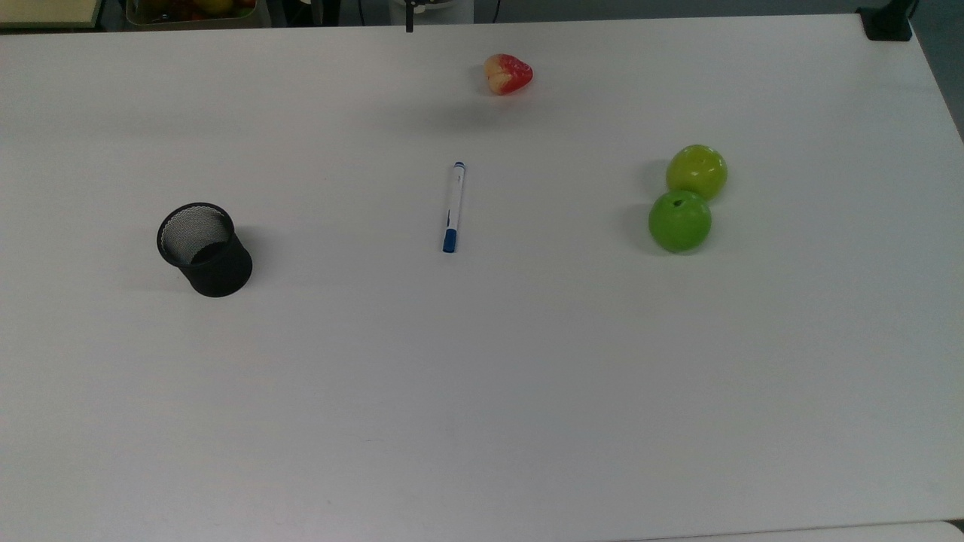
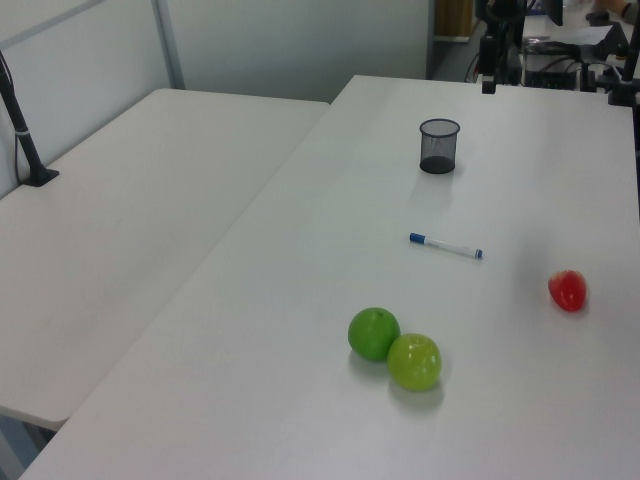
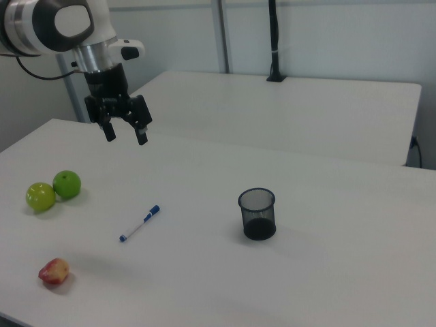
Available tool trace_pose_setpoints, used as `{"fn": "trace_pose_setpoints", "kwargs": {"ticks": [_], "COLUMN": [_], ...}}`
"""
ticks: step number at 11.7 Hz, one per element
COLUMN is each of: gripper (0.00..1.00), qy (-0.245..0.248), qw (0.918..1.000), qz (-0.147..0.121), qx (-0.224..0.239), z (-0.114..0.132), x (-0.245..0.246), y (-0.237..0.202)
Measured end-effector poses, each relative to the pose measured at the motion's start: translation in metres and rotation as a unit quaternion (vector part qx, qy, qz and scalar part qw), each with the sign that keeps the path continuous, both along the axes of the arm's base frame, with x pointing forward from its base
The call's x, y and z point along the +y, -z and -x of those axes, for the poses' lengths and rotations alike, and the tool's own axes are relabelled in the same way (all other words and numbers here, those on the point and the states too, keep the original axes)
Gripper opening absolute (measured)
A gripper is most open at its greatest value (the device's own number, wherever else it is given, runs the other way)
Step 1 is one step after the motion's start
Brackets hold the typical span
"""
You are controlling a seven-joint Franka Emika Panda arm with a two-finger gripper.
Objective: Place marker
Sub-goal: 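Move the open gripper down over the blue-capped white marker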
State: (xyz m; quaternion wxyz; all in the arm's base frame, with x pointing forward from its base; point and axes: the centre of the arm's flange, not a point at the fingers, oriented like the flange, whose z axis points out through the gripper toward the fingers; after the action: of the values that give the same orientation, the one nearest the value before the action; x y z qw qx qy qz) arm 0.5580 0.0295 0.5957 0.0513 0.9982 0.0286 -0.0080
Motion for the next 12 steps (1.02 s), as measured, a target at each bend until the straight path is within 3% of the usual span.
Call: {"fn": "trace_pose_setpoints", "kwargs": {"ticks": [9,12], "gripper": [1.00,1.00], "qy": [-0.001,0.005], "qw": [0.9999,0.9999], "qz": [0.000,-0.013], "qx": [0.010,0.003], "z": [0.000,-0.007], "x": [0.001,0.009], "y": [0.010,0.026]}}
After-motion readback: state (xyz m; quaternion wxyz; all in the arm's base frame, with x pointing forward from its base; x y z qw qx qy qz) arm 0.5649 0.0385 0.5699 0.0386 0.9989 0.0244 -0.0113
